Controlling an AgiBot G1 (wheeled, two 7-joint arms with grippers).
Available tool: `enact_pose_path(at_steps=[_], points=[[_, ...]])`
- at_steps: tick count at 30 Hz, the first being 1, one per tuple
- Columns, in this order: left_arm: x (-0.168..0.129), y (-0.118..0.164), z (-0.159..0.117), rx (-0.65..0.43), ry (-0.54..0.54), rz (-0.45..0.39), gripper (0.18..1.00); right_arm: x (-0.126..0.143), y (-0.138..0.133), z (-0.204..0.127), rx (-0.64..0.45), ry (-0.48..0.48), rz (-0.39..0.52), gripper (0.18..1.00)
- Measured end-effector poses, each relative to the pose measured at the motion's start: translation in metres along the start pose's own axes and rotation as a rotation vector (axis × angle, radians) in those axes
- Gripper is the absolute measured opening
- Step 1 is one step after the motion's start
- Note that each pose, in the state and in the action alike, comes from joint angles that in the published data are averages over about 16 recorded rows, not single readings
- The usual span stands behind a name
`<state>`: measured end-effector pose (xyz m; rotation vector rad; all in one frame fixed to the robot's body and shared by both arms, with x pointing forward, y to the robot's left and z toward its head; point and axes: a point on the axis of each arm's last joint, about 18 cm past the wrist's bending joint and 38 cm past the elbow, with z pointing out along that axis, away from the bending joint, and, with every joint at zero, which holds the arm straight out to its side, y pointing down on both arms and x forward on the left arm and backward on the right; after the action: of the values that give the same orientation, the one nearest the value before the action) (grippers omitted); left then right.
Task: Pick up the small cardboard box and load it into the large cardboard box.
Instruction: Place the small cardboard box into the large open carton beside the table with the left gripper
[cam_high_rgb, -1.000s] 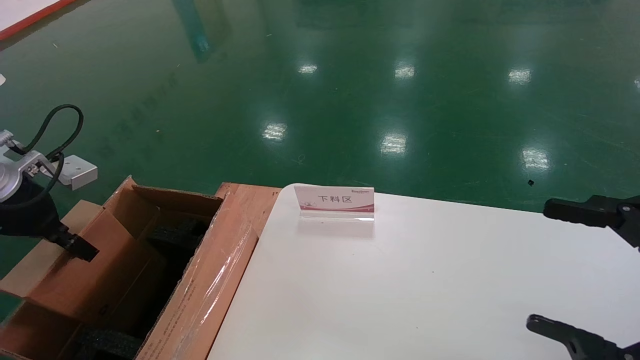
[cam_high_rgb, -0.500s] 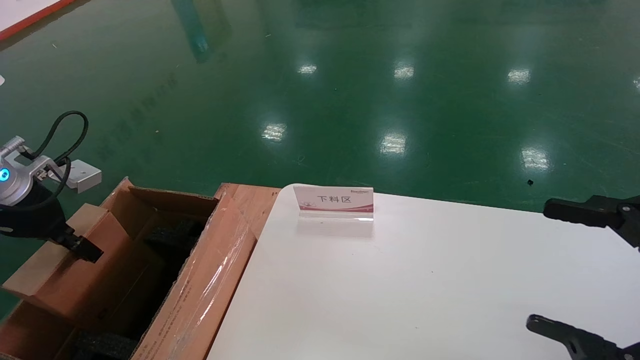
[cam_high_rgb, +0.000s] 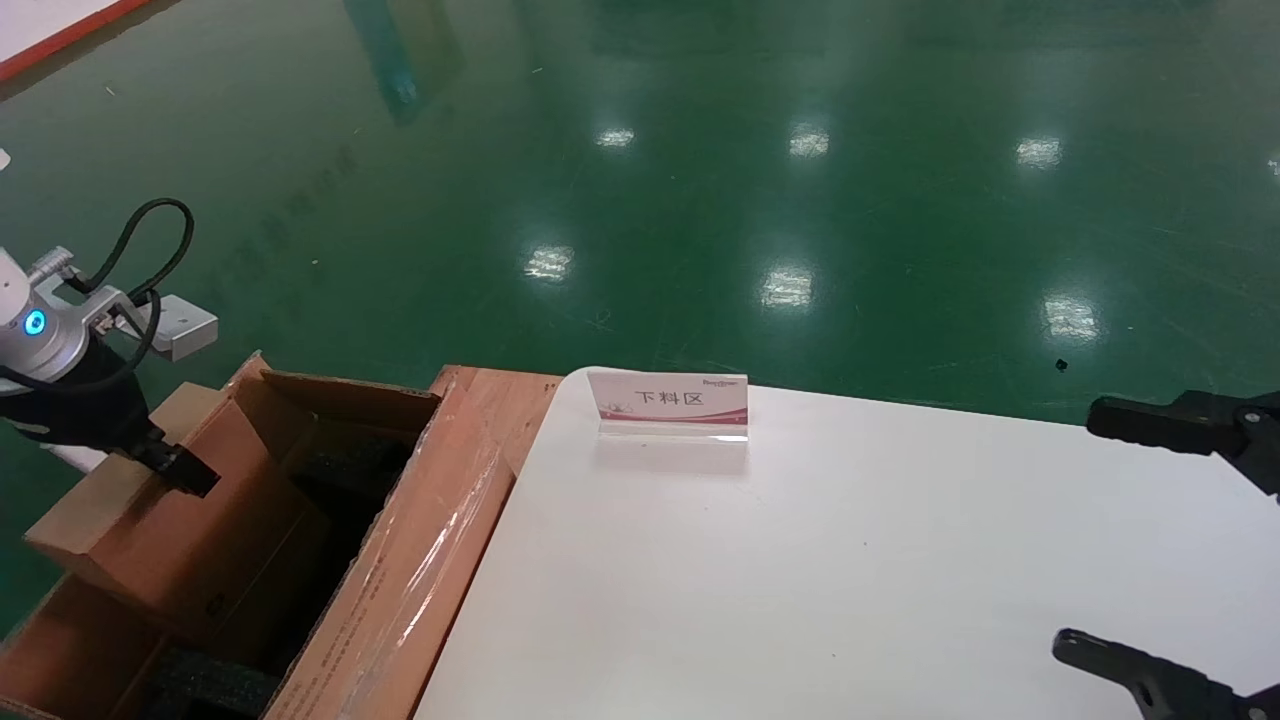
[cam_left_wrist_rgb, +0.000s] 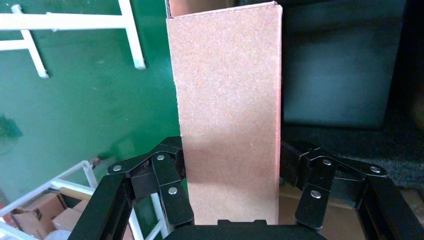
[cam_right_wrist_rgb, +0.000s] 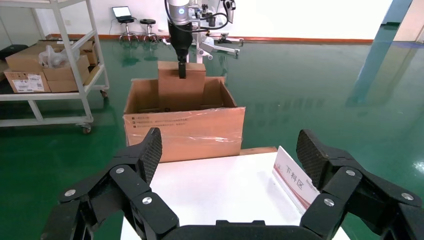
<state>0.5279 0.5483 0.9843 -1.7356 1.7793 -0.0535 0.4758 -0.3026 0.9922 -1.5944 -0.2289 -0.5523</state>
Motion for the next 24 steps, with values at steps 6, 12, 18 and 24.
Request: enact_pose_path(at_steps=[6,12,18,24], points=[[0.002,-0.002,0.009,-0.004,-0.002,0.000,0.360,0.000,0.000,0.000,0.000,0.000,0.000,1.000],[0.005,0.000,0.022,-0.013,-0.001,0.000,0.359,0.000,0.000,0.000,0.000,0.000,0.000,1.000],[0.007,0.002,0.035,-0.026,-0.002,0.004,0.359,0.000,0.000,0.000,0.000,0.000,0.000,1.000],[0.008,0.004,0.043,-0.037,-0.005,0.014,0.359,0.000,0.000,0.000,0.000,0.000,0.000,1.000]])
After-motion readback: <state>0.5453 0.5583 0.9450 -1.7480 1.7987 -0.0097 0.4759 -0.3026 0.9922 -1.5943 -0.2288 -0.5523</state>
